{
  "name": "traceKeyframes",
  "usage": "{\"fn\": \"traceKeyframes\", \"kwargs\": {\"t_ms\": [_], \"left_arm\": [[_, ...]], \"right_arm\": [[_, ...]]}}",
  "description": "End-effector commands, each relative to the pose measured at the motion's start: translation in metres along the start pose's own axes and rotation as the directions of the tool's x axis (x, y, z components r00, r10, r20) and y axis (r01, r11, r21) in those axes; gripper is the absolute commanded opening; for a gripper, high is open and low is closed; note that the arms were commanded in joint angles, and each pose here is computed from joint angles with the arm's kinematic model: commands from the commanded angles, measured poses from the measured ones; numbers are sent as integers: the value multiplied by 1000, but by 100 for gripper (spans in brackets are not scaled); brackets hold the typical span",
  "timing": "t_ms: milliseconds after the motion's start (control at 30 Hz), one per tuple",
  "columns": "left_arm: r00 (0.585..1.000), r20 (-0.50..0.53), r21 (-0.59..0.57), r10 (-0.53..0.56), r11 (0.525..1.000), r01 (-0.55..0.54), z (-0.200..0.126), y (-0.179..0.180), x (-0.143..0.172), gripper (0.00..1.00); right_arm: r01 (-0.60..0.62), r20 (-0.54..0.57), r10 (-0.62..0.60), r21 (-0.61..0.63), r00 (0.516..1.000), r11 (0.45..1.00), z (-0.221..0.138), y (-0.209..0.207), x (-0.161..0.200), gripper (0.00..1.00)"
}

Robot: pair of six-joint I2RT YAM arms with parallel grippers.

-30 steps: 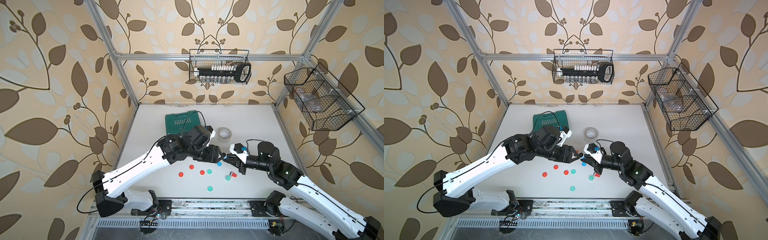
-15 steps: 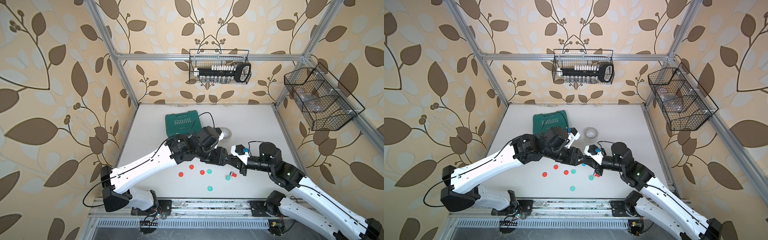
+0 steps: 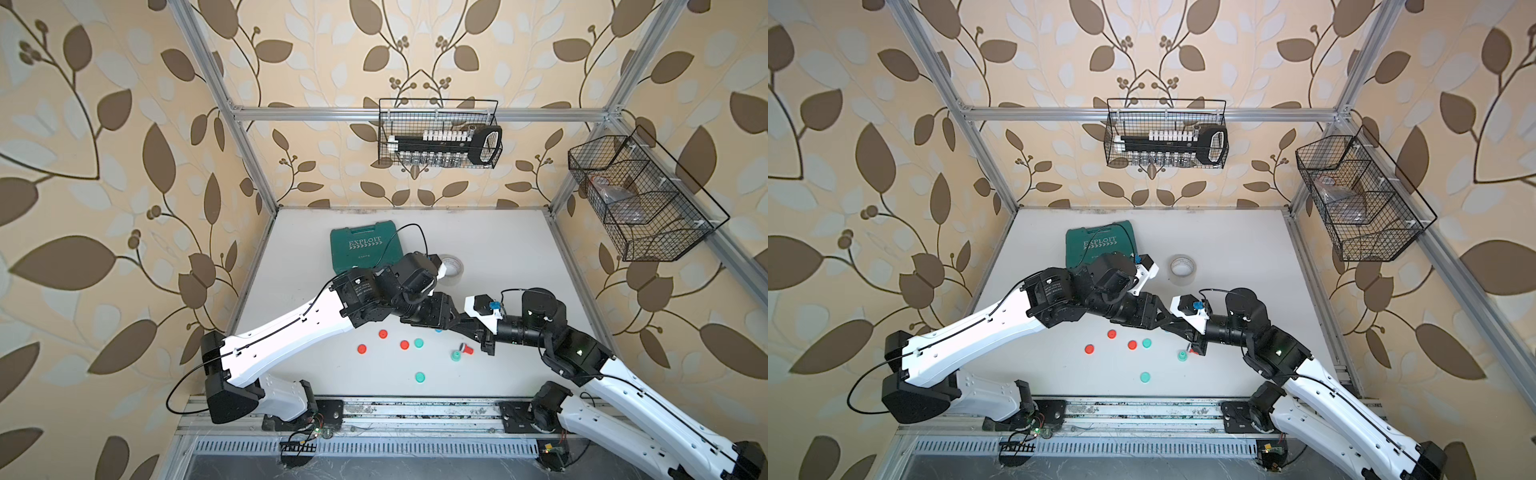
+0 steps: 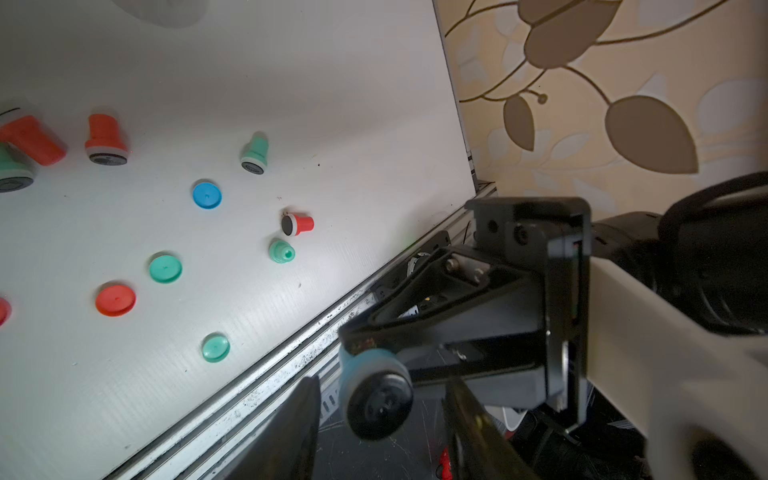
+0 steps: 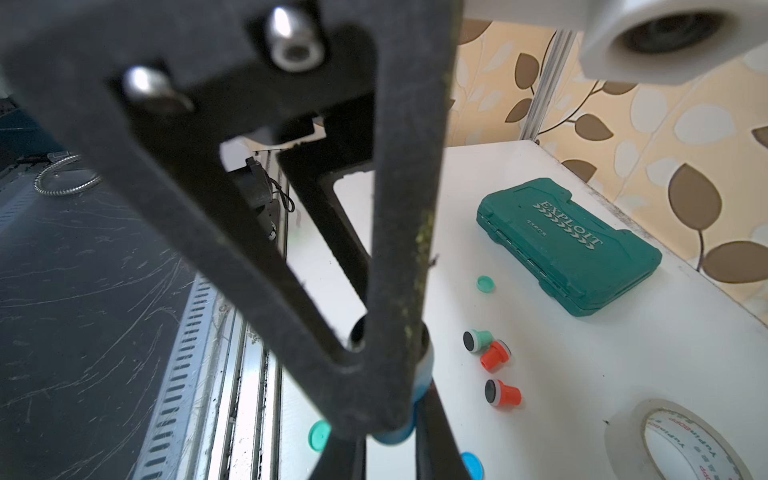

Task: Close the stamp cap
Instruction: Pick up the stamp from the center of the board.

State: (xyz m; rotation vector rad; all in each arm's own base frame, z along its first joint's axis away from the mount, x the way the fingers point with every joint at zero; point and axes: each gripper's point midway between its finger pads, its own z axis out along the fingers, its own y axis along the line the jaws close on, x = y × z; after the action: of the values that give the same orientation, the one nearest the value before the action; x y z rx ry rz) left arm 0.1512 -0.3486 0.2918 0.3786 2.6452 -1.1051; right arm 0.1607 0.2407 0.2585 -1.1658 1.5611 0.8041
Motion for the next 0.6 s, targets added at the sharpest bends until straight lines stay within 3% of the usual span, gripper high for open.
{"fn": "traceKeyframes", "kwargs": {"t_ms": [0, 567], "left_arm": [[999, 33, 41, 11, 999, -12, -10, -16, -6, 50], [1000, -6, 27, 1, 1000, -1, 0, -12, -1, 42]], "right_arm": [[12, 18, -11, -24, 1000, 1000, 1, 5, -1, 3], [21, 28, -20, -13, 999, 1000, -1, 6, -3, 3]]}}
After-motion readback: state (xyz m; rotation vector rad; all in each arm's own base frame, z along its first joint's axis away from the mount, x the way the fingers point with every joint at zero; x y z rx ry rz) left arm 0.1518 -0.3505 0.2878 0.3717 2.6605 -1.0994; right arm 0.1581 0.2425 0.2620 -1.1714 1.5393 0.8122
